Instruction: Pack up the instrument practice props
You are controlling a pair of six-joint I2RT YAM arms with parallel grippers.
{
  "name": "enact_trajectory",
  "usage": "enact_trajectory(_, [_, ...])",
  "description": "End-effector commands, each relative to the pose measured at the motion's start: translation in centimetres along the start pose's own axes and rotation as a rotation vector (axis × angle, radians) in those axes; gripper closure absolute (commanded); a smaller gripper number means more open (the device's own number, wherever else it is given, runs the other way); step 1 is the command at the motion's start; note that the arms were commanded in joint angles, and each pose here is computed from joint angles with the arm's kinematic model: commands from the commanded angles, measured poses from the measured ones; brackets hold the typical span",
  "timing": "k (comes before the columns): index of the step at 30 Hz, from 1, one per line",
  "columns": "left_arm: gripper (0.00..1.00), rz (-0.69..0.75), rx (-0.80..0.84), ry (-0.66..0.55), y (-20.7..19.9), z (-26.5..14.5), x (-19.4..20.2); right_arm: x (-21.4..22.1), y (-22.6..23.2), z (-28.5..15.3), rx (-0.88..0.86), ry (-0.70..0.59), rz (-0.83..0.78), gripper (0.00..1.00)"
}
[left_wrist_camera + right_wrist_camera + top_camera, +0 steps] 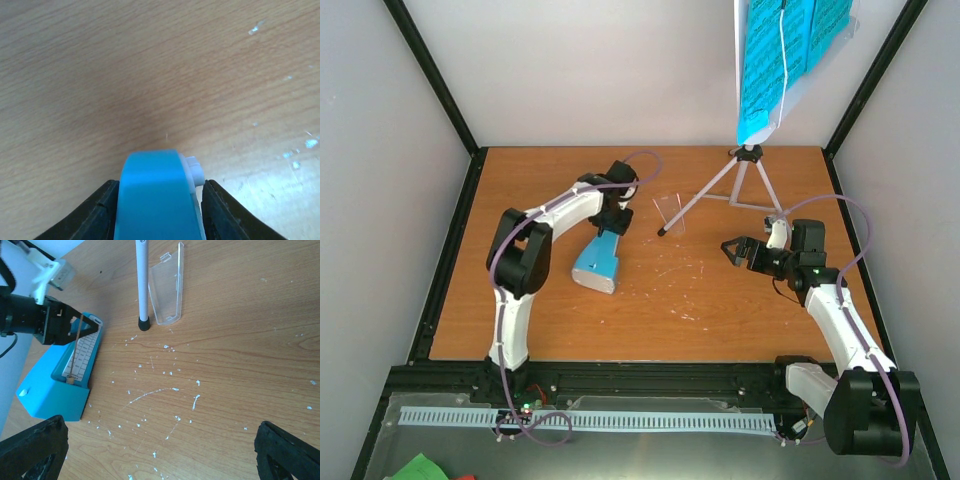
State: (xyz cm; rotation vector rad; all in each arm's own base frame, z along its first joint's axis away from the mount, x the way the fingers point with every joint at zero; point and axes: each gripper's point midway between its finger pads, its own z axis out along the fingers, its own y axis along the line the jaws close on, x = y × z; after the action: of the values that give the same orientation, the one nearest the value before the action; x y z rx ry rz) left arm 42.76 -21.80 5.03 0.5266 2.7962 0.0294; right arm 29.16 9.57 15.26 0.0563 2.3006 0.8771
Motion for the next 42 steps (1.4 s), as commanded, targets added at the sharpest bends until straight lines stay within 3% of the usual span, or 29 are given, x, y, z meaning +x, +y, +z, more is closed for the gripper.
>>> enact_trajectory(1, [0.7, -0.048, 0.024, -0.182, 0.2, -5.4, -2.1, 0.0, 0.3, 0.1, -0.014, 0.005, -0.015, 0.0])
enact_trajectory(11, [0.8, -0.01, 0.228, -0.536, -2.0, -12.7, -1.6, 0.5, 0.5, 0.2, -0.033, 0.021, -0.007, 0.0])
enact_trajectory(21, [0.77, 0.183, 0.298, -0.842, -4.4, -18.7, -1.3, 0.6, 0.1, -0.2, 0.008, 0.021, -0.011, 0.0])
enact_trajectory(28, [0.77, 0.232, 0.303, -1.037, -5.5, -22.8, -1.6, -0.1, 0.5, -0.8, 0.019, 0.014, -0.021, 0.0])
enact_trajectory(42, [0.76, 0.294, 0.344, -1.076, -6.4, -21.1, 1.0, 0.3, 0.8, -1.1, 0.004, 0.008, 0.0, 0.0])
